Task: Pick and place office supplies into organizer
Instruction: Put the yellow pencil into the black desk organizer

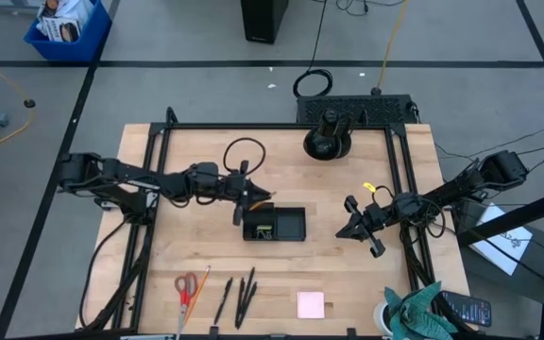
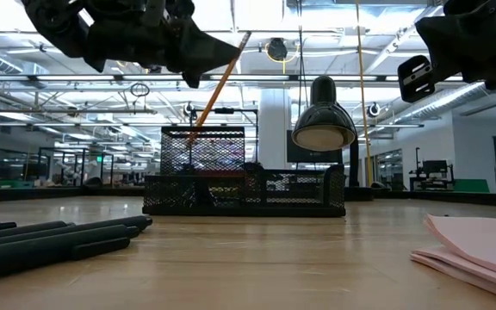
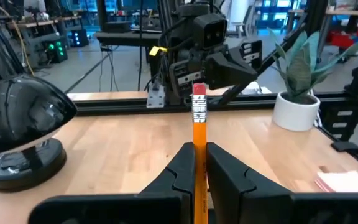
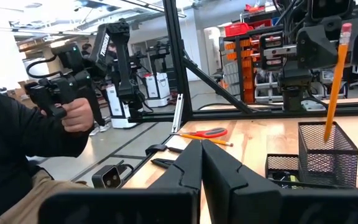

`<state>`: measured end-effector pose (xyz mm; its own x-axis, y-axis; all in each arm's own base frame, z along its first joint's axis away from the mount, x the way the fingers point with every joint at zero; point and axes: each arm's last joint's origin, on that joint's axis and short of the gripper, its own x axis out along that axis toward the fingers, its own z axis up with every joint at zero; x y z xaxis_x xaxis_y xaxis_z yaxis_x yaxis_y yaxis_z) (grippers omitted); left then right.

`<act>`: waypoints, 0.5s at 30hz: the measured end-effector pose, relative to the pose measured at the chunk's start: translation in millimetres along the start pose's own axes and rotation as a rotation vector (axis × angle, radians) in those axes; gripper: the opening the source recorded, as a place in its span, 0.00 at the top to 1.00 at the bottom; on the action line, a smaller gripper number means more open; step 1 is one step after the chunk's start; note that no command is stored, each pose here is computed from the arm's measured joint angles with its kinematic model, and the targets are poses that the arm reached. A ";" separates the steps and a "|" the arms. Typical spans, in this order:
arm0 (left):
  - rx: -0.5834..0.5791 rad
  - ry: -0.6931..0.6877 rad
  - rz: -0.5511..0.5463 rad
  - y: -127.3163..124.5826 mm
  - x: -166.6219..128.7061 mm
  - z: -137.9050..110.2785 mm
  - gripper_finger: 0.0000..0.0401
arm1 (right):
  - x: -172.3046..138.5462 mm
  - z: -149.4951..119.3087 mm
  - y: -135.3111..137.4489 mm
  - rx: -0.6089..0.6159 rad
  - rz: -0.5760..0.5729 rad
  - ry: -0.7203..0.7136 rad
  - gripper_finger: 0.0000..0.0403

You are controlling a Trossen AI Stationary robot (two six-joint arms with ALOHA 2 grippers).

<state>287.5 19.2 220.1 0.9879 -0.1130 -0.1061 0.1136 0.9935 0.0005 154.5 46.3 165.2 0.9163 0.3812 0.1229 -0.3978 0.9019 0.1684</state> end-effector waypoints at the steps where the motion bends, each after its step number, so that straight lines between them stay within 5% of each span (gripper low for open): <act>1: -0.007 -0.009 -0.002 -0.4 1.1 -1.4 0.92 | 0.0 0.0 0.0 0.000 0.000 0.000 1.00; 15: -0.054 0.001 0.030 -3.5 15.6 -38.2 0.92 | 0.0 0.0 0.1 0.008 0.003 0.001 1.00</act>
<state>298.5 14.5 180.4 0.9907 -0.0828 -0.1081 0.0778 0.9957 -0.0495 154.5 46.4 165.2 0.9153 0.3837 0.1227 -0.4005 0.8993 0.1756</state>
